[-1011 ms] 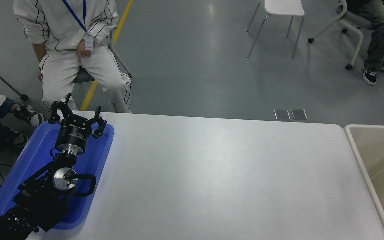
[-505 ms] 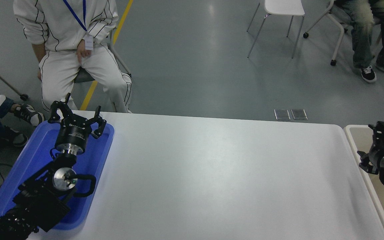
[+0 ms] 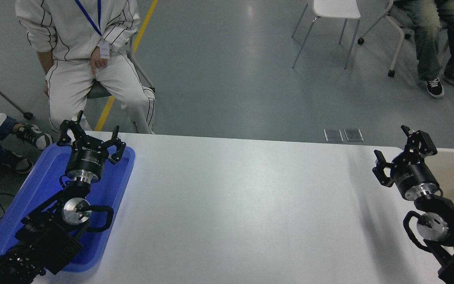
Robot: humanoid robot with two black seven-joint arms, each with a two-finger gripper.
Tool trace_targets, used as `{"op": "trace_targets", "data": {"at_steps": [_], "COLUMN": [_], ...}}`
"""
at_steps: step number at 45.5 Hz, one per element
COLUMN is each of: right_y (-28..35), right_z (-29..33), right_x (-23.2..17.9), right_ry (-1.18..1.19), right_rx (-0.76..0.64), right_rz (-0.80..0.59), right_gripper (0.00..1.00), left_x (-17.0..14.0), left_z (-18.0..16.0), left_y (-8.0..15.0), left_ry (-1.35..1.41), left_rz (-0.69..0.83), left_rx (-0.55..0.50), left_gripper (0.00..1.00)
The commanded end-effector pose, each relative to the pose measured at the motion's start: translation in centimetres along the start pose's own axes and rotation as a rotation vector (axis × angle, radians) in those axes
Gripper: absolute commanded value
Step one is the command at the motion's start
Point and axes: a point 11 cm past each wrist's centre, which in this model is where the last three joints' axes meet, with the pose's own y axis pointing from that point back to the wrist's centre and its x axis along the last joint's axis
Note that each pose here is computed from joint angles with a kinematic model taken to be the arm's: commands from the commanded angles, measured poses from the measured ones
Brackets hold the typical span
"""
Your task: Pick up paper ball place in dustbin
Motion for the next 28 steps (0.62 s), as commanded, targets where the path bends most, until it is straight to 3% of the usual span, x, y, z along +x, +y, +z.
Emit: {"op": "trace_targets", "data": {"at_steps": [1,28], "right_y": [-0.4,-0.1], "right_z": [0.7,2.1], "right_x": [-1.7,-2.4], "right_ry": [-0.028,0.026], "right_rx": [0.071,0.015], "right_rz": [0.020,0.003], "right_gripper": [1.00,1.00], "left_x": [0.0,0.0], "left_z": [0.0,0.0], "left_y": [0.0,0.0], "left_ry": [0.000,0.000], "left_rz": [-0.001,-0.001], "left_rx": [0.000,0.000], "left_gripper": [1.00,1.00]}}
